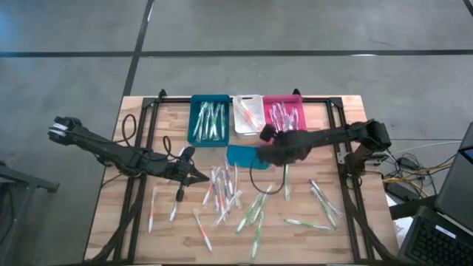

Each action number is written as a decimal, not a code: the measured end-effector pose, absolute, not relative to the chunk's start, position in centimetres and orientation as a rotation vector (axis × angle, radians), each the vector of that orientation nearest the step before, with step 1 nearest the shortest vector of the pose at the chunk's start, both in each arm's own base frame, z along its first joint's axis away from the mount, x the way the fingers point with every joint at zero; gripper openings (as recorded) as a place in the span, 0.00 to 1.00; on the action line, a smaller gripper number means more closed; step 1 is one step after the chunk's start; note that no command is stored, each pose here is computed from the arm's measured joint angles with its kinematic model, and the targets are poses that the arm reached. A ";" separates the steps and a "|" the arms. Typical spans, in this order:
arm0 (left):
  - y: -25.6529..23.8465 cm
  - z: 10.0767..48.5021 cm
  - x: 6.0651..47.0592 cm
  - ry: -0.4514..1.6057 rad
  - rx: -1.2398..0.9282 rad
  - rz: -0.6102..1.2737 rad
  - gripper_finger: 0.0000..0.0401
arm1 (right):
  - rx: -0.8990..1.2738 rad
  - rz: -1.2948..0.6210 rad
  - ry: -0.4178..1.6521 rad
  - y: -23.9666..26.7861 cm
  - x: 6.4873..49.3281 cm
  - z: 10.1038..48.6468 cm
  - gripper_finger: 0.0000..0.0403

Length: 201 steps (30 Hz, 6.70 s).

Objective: Pick & Place Toothbrushes
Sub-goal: Put the purple toothbrush into the pink bin, then put the orange toothbrush into the white bin

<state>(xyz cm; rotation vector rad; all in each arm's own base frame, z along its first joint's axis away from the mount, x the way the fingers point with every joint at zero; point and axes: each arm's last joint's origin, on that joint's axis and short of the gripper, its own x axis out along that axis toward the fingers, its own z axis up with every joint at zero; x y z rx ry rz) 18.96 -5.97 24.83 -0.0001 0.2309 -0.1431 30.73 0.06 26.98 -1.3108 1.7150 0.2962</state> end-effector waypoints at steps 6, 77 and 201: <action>-6.0 24.8 19.0 0.231 0.000 -0.144 0.05 | -1.283 0.306 1.762 -2.9 30.3 27.5 0.02; -6.0 25.8 19.1 0.104 0.379 -0.168 0.05 | -1.118 0.858 1.622 -18.4 31.2 18.5 0.03; -2.9 25.3 14.5 0.710 -0.357 0.755 0.43 | -0.377 -0.109 1.310 1.6 28.1 26.6 0.02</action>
